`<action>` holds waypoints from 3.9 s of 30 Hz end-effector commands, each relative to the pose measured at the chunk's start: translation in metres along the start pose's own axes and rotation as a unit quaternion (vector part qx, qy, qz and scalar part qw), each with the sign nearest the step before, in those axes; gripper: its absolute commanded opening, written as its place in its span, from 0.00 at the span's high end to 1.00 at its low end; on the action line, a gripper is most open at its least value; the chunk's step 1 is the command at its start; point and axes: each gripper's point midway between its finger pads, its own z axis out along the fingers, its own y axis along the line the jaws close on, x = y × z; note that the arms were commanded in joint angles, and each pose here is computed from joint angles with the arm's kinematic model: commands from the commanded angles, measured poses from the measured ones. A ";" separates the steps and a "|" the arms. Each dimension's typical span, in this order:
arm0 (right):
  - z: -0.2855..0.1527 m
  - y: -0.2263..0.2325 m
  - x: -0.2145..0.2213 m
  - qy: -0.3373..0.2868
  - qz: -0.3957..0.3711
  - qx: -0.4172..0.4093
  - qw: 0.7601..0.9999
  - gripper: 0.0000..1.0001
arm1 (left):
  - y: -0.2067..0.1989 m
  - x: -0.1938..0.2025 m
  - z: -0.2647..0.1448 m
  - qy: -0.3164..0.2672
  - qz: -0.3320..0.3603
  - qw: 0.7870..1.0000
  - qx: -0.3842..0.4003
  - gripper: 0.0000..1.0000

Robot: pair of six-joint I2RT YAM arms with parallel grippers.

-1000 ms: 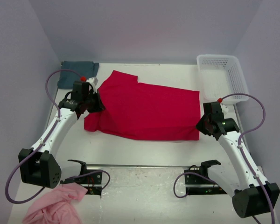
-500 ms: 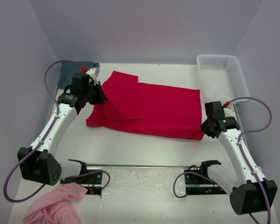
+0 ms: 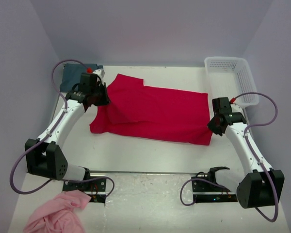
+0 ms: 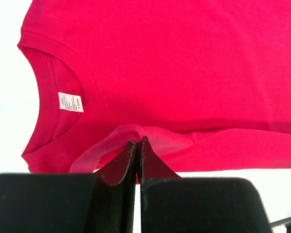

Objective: Fold and stack the t-shirts
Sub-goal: Grap the side of the flattened tshirt closest away from the robot with both arms, then fold the flattened tshirt in 1/3 of the way

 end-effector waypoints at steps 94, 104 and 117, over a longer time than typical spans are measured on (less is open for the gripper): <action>0.091 0.138 0.145 0.213 -0.223 -0.082 0.948 1.00 | 0.156 0.112 0.055 0.169 -0.108 0.944 -0.263 1.00; 0.082 0.116 0.143 0.202 -0.166 -0.047 0.964 1.00 | 0.191 0.122 0.053 0.196 -0.120 0.906 -0.355 1.00; 0.080 0.099 0.160 0.225 -0.135 -0.040 0.964 1.00 | 0.251 0.102 0.026 0.188 -0.158 0.826 -0.507 1.00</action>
